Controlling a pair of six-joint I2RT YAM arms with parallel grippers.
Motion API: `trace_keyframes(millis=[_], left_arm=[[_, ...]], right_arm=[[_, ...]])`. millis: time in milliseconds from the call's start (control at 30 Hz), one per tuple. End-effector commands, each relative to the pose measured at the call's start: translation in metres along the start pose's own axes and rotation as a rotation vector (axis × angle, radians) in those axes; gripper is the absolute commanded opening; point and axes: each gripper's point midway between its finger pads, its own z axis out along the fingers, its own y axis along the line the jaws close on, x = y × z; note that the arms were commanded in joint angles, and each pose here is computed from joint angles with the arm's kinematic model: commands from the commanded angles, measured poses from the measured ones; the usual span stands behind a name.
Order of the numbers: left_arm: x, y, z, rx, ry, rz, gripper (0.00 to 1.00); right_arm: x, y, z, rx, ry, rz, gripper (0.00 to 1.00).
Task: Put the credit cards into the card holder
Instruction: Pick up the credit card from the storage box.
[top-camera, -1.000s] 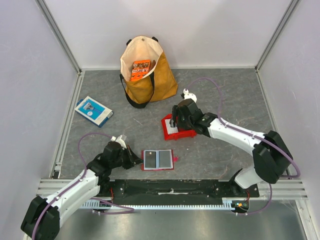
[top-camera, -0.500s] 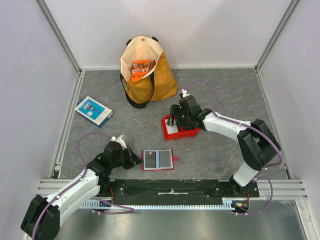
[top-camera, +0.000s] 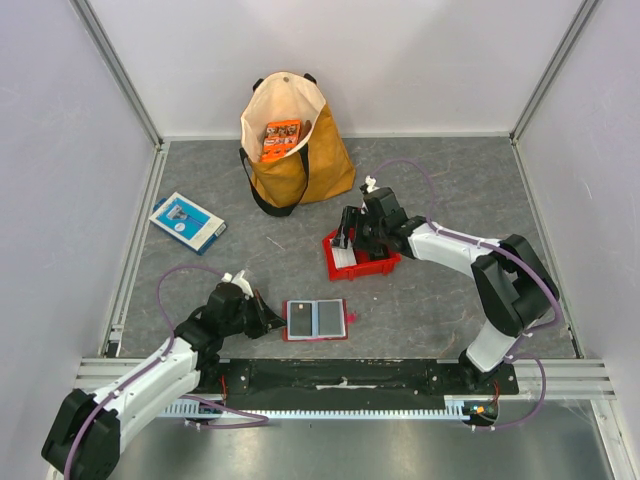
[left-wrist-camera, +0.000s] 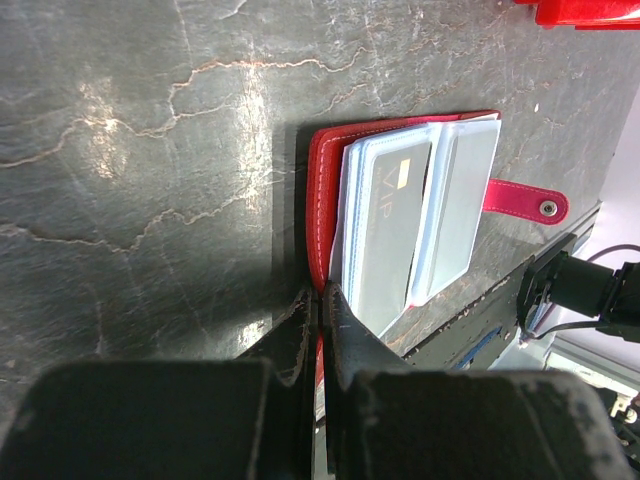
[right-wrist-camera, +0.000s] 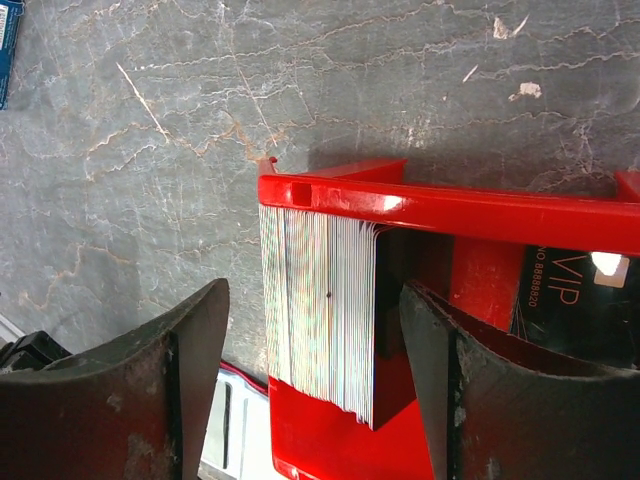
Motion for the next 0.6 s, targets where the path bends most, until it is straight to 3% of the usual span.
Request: trace_keyframes(millis=[0, 567], left_arm=[[-0.0033, -0.0098, 0.0001, 0.032, -0.001, 0.007, 0.02], [-0.0014, -0.0085, 0.0013, 0.032, 0.009, 0.006, 0.02]], right_arm=[[-0.0043, 0.0145, -0.0049, -0.076, -0.012, -0.003, 0.75], [-0.0093, 0.0116, -0.0139, -0.07, -0.04, 0.006, 0.51]])
